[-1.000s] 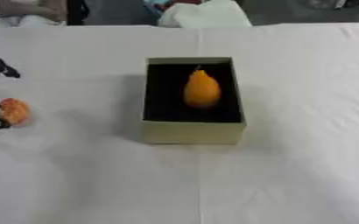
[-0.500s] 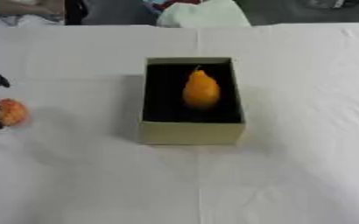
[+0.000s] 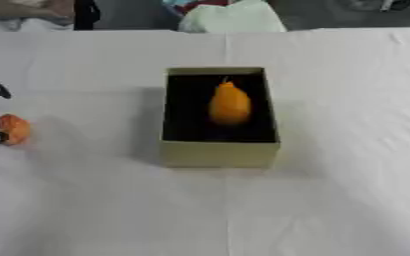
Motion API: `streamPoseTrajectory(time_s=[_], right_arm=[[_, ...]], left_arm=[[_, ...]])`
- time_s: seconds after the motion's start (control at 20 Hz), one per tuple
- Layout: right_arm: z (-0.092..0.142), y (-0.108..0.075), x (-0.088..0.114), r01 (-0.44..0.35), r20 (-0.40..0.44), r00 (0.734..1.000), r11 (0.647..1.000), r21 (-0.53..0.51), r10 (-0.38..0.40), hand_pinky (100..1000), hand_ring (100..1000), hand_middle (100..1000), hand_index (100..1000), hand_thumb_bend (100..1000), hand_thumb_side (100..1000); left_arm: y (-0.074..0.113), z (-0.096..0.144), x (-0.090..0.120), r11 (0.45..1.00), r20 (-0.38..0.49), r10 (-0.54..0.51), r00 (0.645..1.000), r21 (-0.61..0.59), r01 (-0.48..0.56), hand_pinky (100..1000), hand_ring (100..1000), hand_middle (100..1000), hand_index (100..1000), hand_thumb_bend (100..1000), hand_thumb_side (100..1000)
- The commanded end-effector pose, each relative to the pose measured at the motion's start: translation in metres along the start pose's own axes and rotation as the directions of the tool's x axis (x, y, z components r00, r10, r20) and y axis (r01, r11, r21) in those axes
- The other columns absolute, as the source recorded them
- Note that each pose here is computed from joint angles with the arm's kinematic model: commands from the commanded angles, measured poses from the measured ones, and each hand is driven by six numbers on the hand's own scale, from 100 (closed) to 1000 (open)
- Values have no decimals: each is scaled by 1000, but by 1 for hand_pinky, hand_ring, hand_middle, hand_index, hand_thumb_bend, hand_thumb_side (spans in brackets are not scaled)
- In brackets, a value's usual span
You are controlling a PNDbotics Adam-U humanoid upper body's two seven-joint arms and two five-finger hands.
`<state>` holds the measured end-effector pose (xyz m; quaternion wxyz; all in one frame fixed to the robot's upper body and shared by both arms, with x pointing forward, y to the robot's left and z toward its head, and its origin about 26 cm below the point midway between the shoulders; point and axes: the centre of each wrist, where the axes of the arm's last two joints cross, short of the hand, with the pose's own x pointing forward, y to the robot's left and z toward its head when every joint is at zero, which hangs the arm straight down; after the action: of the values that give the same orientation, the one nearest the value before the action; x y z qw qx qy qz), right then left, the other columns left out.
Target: Pick up objects on the table and place them in the box.
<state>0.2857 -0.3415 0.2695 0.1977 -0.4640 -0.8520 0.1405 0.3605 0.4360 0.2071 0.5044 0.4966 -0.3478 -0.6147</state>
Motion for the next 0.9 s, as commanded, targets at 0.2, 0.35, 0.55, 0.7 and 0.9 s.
streamPoseTrajectory(time_s=[0.2, 0.35, 0.55, 0.7, 0.9], right_arm=[[-7, -7, 3, -6, 29, 1000, 1000, -20, 7, 792, 775, 772, 812, 129, 1000], [-6, -7, 3, -5, 27, 1000, 1000, -24, 5, 792, 775, 771, 812, 128, 1000], [-6, -7, 3, -1, 25, 1000, 1000, -27, 2, 792, 774, 770, 812, 126, 1000], [-5, -7, 3, 1, 25, 1000, 1000, -30, 0, 792, 773, 768, 812, 126, 1000], [-5, -7, 2, 0, 22, 1000, 999, -33, 0, 792, 772, 767, 812, 126, 1000]], left_arm=[[3, -2, -9, 999, -20, -28, 999, -24, 28, 766, 786, 780, 847, 498, 221], [1, -3, -10, 999, -17, -26, 1000, -46, 25, 744, 767, 767, 837, 502, 214], [-2, -6, -10, 998, -18, -28, 999, -55, 27, 696, 721, 725, 807, 488, 207], [-5, -8, -10, 997, -23, -44, 999, -60, 42, 641, 650, 649, 755, 471, 200], [-4, -8, -8, 998, -12, -54, 998, -31, 53, 557, 546, 545, 681, 450, 173]])
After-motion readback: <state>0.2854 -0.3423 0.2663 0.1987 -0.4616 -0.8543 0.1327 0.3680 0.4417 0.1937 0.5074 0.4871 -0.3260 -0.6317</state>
